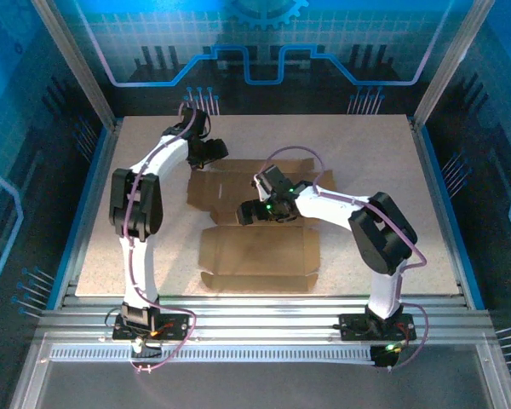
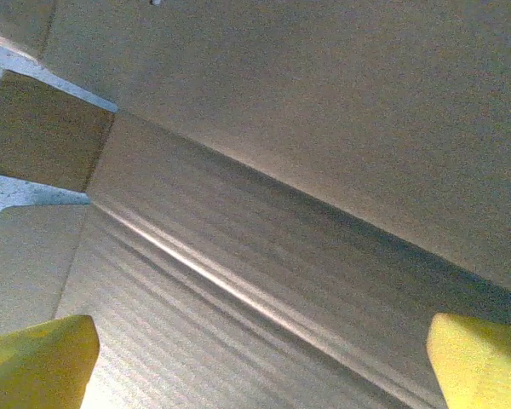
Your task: Fold the paper box
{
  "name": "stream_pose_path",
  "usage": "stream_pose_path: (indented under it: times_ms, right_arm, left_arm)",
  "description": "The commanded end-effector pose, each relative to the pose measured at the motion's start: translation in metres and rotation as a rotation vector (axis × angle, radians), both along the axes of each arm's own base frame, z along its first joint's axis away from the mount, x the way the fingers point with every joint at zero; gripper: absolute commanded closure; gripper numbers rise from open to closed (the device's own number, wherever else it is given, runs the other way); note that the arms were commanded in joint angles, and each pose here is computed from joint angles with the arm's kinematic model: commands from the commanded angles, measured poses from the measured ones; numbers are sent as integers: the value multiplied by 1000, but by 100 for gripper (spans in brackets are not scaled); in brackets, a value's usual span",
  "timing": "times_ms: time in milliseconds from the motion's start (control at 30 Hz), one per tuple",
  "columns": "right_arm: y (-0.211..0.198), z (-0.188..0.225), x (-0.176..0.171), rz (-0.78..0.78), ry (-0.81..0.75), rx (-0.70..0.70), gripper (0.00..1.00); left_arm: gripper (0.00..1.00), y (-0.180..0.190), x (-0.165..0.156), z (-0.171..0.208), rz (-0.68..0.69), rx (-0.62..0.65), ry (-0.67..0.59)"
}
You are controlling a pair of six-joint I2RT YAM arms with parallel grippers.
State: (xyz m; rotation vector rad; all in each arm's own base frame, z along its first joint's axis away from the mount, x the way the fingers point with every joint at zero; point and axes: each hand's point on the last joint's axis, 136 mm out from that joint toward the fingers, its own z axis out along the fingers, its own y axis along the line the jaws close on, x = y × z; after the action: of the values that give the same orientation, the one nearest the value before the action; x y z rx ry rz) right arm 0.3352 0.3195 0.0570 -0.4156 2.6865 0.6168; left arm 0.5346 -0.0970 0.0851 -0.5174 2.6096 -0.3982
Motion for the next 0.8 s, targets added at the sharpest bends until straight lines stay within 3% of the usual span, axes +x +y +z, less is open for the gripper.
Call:
stream_pose_path:
  times_ms: [0,233,433,767]
  right_arm:
    - [-2,-9,0,-14,45,-16,0]
    - [-5,-23,-4,-36,83,-22,0]
    - [-6,-30,-7,-32,101,-36,0]
    - [-4,-38,-11,-20,129,-35,0]
  left_arm:
    - [21,9,13,-5,-3,16,-1]
    - [14,-8,29,-26,-61,-104,10]
    - [13,-28,26,-33,-113,-207,10]
    - [13,-51,24,-16,-205,-238,-47]
